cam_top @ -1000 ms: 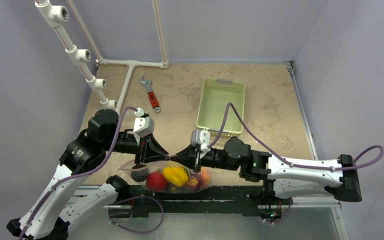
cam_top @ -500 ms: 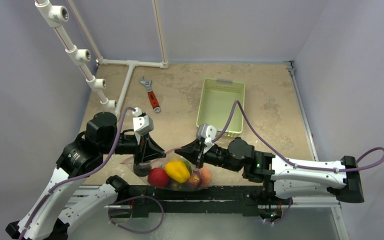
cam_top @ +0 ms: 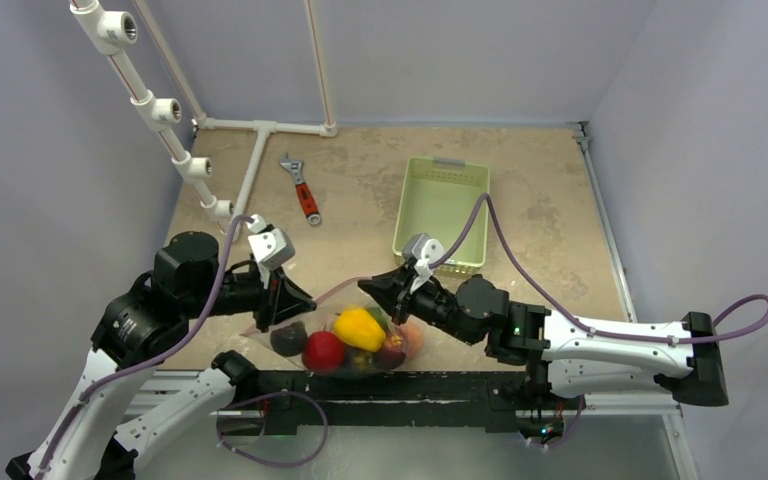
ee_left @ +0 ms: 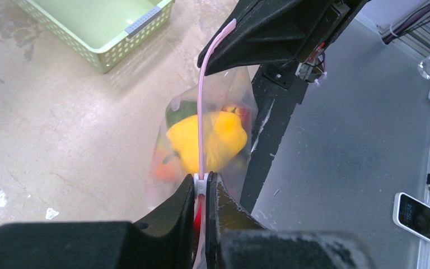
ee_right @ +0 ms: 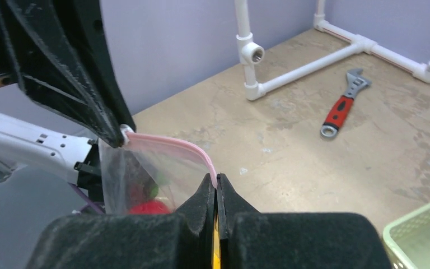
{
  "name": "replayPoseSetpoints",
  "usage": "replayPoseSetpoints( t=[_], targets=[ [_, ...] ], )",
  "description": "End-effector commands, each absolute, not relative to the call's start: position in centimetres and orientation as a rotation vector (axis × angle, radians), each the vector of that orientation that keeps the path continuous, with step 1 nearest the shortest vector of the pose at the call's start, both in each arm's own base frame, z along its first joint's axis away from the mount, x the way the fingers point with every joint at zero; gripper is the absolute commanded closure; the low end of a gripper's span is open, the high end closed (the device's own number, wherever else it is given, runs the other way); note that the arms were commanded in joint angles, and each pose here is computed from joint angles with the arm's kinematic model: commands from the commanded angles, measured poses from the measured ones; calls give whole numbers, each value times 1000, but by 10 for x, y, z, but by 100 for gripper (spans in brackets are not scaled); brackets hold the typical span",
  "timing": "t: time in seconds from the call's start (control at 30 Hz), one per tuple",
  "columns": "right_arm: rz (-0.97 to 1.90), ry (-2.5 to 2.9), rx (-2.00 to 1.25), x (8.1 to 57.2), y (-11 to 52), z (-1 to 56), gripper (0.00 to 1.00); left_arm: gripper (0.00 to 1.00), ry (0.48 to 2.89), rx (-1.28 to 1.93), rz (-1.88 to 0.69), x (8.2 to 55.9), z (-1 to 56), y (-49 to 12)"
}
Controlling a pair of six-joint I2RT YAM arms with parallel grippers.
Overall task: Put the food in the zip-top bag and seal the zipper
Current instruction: Zip the zipper food storage bag at the center of the board.
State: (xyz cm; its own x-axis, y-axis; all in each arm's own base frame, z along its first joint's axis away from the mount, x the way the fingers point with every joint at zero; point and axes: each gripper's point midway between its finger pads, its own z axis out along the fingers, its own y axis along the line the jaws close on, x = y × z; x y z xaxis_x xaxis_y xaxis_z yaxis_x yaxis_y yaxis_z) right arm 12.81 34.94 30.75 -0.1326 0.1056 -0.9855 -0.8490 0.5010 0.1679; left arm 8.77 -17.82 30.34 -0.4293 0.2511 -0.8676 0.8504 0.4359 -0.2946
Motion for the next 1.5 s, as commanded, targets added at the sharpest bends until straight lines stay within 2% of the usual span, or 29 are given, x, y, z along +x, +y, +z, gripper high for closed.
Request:
replayPoseSetpoints(
  t=[0.0,0.6,0.9,0.93,1.03,1.13,1.37,1.47],
  targets=[
    [802,1529,-469,162,320,315,100,100,1918,869,-954,80,318,-166],
    [639,1559,-178,204,283,325,100,100,1903,801,-937,64,333,-148],
    [690,1469,-280,204,292,345,100,100,1908,767,-915,62,334,-142],
    [705,1445,-302,201,293,351,96,100,1903,770,-916,62,335,-142],
    [733,1368,-360,191,288,373,68,100,1898,780,-918,63,336,-143],
    [769,1293,-407,180,281,399,49,100,1895,790,-923,64,335,-146],
    [846,1117,-676,141,290,439,23,100,1875,810,-935,66,336,-150],
    [847,1104,-821,130,305,438,21,100,1857,827,-943,66,338,-152]
  ],
)
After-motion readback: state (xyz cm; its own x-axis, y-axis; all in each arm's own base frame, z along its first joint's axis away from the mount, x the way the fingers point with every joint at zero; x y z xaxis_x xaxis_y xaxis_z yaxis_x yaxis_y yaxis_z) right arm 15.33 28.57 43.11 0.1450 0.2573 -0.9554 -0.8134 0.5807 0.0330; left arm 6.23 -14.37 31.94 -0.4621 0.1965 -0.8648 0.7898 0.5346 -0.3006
